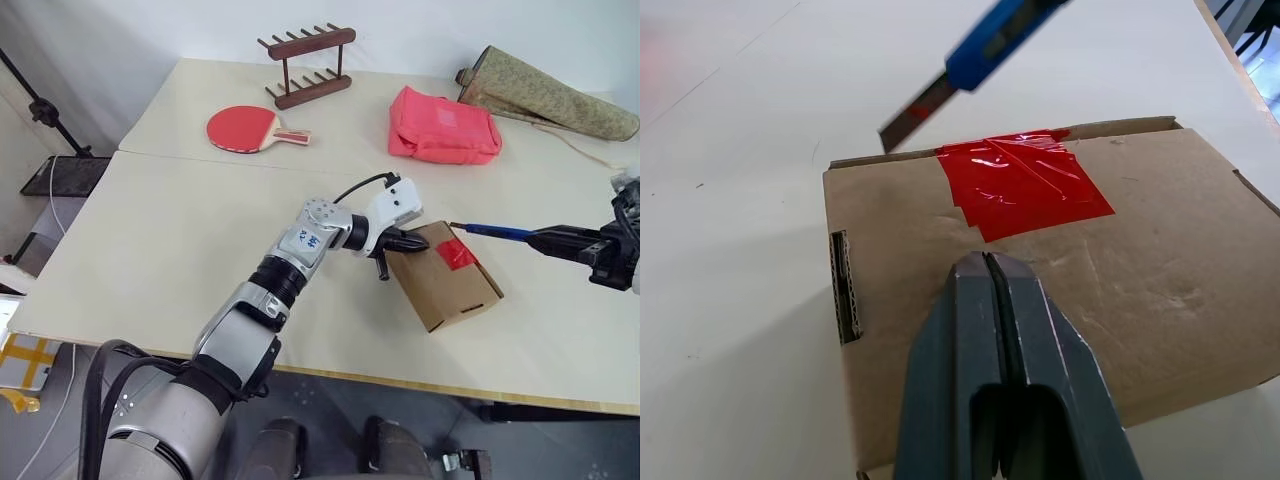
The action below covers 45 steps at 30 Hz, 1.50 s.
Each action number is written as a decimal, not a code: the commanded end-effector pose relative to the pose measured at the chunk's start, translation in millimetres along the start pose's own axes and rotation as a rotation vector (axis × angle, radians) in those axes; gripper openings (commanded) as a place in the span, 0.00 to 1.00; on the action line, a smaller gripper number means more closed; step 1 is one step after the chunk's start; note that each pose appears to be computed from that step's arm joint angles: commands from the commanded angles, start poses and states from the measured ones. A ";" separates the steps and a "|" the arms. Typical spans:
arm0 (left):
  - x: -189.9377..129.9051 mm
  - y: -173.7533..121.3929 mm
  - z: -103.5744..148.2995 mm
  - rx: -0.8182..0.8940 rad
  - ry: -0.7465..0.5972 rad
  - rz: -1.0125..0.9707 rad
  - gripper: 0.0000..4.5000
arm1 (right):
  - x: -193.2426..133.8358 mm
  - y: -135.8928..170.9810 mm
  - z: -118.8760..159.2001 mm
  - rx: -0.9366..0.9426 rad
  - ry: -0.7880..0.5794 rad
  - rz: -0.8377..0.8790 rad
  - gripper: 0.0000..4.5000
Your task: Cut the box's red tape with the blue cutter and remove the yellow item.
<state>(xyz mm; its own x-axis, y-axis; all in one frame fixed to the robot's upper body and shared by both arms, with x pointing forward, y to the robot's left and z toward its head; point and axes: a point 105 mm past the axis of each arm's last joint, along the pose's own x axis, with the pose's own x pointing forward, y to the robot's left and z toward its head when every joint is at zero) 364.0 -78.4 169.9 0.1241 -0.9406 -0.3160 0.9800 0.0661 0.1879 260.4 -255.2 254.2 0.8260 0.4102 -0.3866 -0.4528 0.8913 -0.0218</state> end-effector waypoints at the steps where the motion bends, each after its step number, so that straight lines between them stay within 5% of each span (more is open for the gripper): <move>1: 4.0 -3.5 -9.0 -0.014 0.048 -0.014 0.00 | -7.0 -4.6 9.9 -0.014 -0.054 -0.026 0.04; 35: 4.1 -7.5 -14.5 -0.021 0.066 -0.030 0.00 | -1.3 1.0 -20.7 0.029 0.069 0.032 0.04; 45: 13.2 -7.1 -16.5 -0.024 0.098 -0.021 0.00 | 7.5 -7.0 -8.4 -0.005 0.098 0.032 0.04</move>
<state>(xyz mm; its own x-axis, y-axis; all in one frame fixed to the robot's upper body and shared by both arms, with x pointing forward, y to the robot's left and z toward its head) 363.0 -83.9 165.6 0.1211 -0.9288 -0.3502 0.9822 0.0612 0.1774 261.7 -258.7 239.7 0.7622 0.4306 -0.4834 -0.4840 0.8749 0.0162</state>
